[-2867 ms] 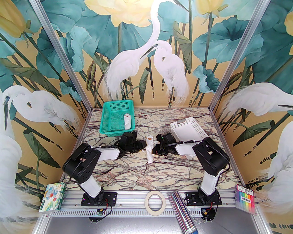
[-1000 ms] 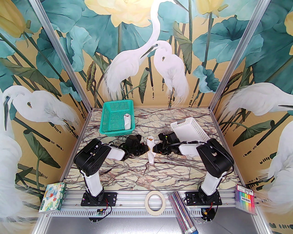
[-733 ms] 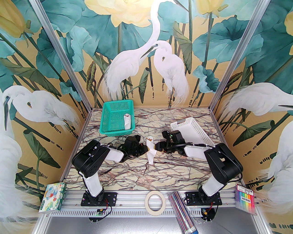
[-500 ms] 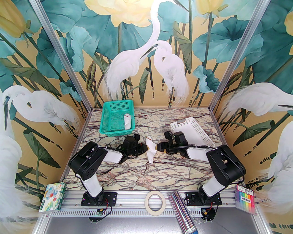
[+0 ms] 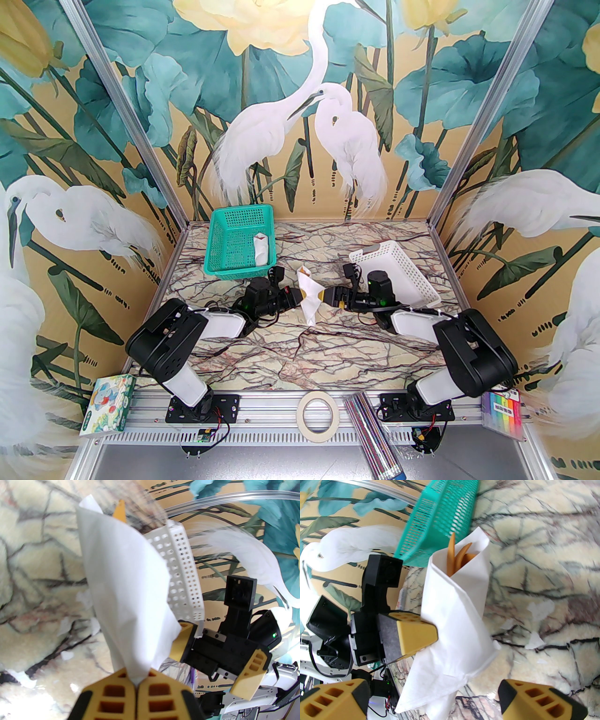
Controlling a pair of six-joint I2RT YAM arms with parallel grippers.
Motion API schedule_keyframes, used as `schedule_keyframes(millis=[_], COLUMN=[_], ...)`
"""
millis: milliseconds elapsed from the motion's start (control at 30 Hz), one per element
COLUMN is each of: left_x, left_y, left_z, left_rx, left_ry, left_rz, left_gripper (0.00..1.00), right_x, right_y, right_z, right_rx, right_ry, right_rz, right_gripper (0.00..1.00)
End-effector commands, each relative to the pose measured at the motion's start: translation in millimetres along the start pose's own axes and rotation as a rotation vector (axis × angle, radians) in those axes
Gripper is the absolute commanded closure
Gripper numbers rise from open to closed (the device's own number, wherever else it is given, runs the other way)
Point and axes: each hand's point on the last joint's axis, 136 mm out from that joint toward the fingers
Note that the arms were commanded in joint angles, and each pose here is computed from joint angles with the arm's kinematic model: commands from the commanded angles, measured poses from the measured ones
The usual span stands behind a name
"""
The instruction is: Place the utensils on the paper napkin and roll it up
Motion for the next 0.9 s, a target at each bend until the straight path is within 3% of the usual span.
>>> schedule_keyframes(millis=[0,600,867], left_x=[5.7,17.3,15.5], left_y=[8.6,11.7,9.4], left_z=[-22.1,-78.5,-78.6], left_rx=[-0.061,-0.136,-0.138], left_ry=[-0.050,-0.175,-0.161], left_rz=[-0.024,-0.020,-0.006], left_gripper=[1.00,1.00,1.00], right_x=[0.1,-19.9,-25.4], right_y=[-0.2,18.0,25.3], right_z=[2.2,41.1,47.9], right_rx=[-0.001,0.001,-0.009], right_ry=[0.015,0.206,0.242], right_rz=[0.005,-0.054,-0.069], right_gripper=[0.01,0.00,0.15])
Point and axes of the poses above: each hand's point on the last joint's axis, 136 mm out from that joint toward the fingers, its own x axis back along the fingers, its own z axis along the line the jaws close on, y = z × x, and after that the axes turned 12 degrees about x, right-handed
